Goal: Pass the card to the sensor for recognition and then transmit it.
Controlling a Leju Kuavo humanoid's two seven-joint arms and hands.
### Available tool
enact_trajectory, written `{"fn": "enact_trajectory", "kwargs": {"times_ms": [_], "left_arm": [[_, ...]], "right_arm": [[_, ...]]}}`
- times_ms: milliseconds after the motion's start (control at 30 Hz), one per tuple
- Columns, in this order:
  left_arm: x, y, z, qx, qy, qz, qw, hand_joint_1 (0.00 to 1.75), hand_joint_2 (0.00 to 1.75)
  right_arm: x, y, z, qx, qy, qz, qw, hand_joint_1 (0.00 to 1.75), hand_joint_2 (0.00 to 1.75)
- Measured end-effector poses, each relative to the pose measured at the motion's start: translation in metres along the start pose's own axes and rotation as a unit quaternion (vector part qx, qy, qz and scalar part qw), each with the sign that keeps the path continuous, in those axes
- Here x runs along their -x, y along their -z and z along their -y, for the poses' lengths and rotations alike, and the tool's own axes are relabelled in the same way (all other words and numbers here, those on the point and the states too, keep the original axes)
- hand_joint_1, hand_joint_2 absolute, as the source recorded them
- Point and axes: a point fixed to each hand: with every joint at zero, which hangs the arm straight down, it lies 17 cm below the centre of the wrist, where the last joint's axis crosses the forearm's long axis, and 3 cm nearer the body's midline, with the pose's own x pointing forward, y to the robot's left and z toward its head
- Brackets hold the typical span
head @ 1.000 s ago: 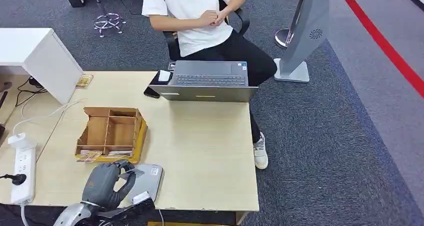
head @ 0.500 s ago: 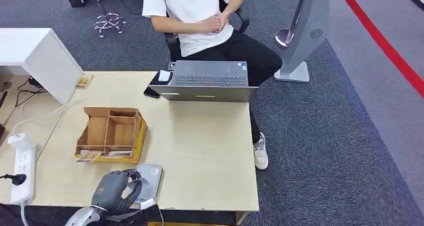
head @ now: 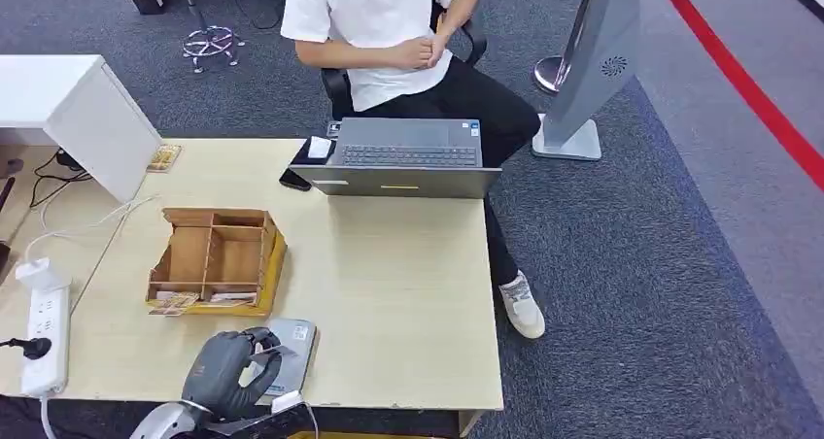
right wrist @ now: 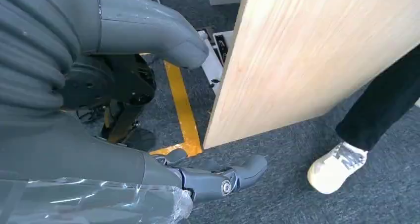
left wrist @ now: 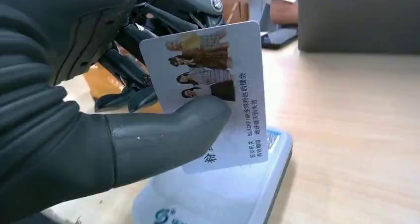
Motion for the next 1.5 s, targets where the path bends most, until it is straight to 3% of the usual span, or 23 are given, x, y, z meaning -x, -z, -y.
{"fn": "enact_trajectory", "kwargs": {"times_ms": [167,400,600,800,1200,1500], "left_arm": [[-0.013,0.009,-0.026,-0.037,0.013,0.028,0.999,1.75,1.75],[-0.038,0.033,-0.102,-0.108,0.059,0.064,0.990,1.75,1.75],[-0.026,0.048,-0.156,-0.151,0.108,0.053,0.981,1.75,1.75],[0.011,0.057,-0.194,-0.164,0.160,0.003,0.973,1.69,1.75],[0.070,0.053,-0.217,-0.170,0.156,-0.068,0.971,1.52,1.75],[0.077,0.051,-0.218,-0.172,0.155,-0.076,0.970,1.61,1.75]], "right_arm": [[0.001,-0.001,0.002,0.003,0.004,0.001,1.000,0.00,1.75],[0.004,-0.002,0.003,0.006,0.005,-0.001,1.000,0.00,1.75],[0.007,-0.003,0.002,0.004,0.007,-0.005,1.000,0.00,1.75],[0.010,-0.002,-0.002,-0.004,0.002,-0.011,1.000,0.00,1.75],[0.011,0.000,0.000,-0.002,0.008,-0.012,1.000,0.00,1.75],[0.012,0.000,0.001,-0.001,0.010,-0.013,1.000,0.00,1.75]]}}
